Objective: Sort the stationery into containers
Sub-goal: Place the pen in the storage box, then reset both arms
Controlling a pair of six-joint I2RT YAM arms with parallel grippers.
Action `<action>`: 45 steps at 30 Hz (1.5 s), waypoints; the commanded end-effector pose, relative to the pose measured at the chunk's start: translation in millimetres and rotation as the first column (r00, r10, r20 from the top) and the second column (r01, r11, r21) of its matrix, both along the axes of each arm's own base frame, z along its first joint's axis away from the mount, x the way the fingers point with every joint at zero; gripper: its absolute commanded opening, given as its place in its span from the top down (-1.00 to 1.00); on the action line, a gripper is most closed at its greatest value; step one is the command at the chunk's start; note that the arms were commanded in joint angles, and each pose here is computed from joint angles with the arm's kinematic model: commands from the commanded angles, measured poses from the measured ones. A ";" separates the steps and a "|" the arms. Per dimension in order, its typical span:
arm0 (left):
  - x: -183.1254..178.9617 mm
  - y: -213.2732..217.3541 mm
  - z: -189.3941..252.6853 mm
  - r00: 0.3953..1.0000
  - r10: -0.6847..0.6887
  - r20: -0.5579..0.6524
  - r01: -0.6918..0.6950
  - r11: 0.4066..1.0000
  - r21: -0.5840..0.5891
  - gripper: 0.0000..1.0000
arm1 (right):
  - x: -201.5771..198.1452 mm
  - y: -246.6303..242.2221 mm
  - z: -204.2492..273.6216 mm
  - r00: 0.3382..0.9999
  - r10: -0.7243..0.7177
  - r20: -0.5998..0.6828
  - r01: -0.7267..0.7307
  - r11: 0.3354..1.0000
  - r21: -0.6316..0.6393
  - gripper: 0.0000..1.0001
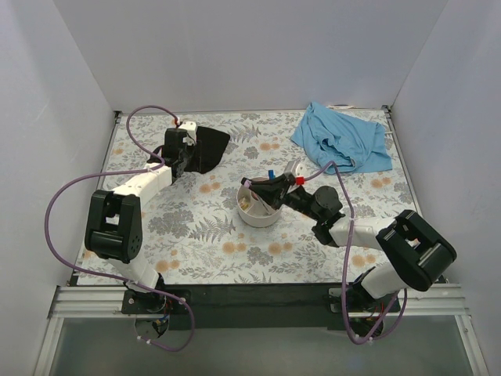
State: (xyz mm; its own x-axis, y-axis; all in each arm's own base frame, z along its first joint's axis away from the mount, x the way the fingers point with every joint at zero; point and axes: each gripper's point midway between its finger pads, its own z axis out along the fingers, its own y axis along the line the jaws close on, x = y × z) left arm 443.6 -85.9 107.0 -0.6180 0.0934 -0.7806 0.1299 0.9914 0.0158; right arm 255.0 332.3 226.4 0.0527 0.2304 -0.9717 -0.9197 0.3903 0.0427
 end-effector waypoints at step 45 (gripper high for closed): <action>3.6 105.2 108.3 0.946 0.222 0.237 -0.174 0.962 -0.209 -0.84 | 178.0 -331.7 -27.5 0.166 -0.981 -0.105 0.615 0.186 -0.766 -0.97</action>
State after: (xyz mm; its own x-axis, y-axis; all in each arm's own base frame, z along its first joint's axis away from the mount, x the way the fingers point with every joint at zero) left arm 438.1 35.6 208.6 -0.3716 -0.2239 -0.9010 -0.1432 0.9727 -0.1827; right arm 441.2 26.0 179.2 -0.6018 -0.0384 -0.7977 0.0299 0.9971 -0.0706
